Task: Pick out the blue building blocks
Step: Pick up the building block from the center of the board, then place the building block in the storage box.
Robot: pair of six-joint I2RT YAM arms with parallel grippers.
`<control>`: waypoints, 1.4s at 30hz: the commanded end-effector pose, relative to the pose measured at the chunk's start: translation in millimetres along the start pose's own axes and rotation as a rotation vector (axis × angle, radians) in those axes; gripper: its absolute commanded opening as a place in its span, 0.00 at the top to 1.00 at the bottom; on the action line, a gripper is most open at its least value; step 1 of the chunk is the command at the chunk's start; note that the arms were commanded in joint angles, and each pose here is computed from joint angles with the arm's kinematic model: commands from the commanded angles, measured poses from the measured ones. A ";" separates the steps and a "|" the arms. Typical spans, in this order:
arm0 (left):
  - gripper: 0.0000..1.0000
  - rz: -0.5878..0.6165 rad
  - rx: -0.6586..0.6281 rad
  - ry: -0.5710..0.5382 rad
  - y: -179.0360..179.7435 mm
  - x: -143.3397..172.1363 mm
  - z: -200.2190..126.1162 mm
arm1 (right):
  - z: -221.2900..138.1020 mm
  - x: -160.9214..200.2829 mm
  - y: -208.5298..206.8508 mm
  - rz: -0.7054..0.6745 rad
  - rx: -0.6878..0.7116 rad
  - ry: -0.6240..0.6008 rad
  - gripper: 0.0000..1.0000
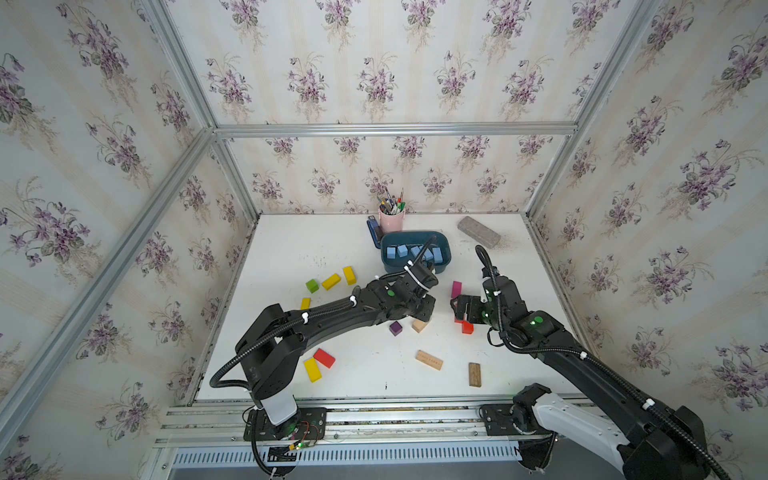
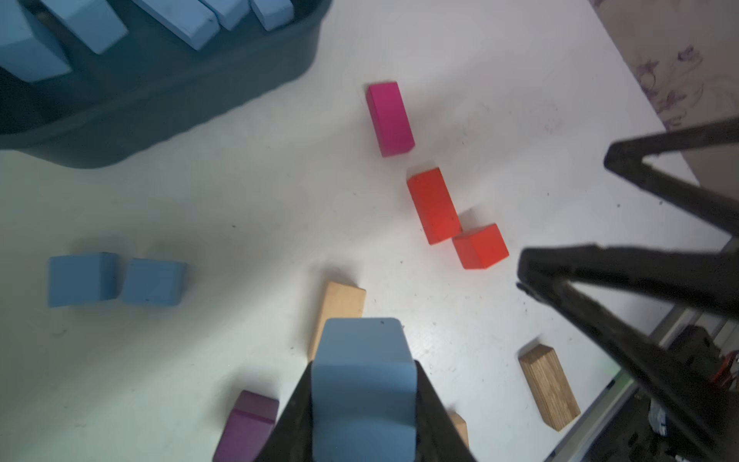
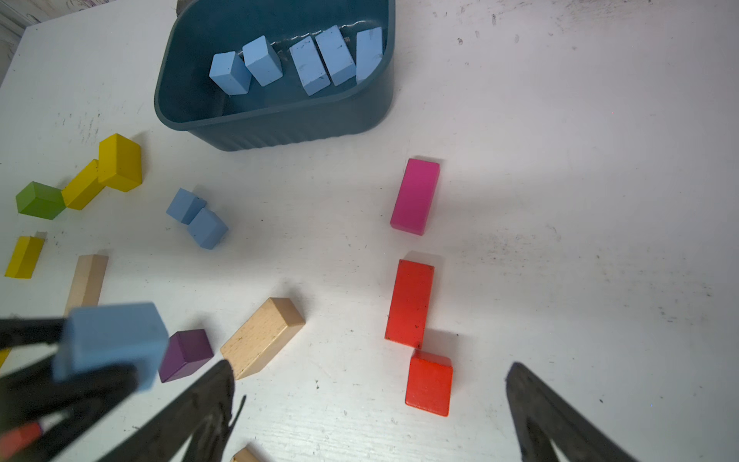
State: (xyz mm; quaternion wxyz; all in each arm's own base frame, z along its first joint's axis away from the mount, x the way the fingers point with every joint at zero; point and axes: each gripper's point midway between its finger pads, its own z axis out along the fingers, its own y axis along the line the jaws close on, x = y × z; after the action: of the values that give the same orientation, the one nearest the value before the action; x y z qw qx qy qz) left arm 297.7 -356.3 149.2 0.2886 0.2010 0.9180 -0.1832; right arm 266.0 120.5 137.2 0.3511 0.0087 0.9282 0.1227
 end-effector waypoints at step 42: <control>0.60 -0.262 -0.244 0.023 122.2 -84.3 139.7 | -10.9 5.2 5.5 0.029 -0.054 -0.003 0.00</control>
State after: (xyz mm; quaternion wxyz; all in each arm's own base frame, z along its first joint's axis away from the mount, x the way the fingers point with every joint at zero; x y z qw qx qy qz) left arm 484.0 -338.0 67.4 0.2780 0.0515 0.9537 -0.1025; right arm 254.9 124.0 142.4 0.3494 0.0099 0.9246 0.1516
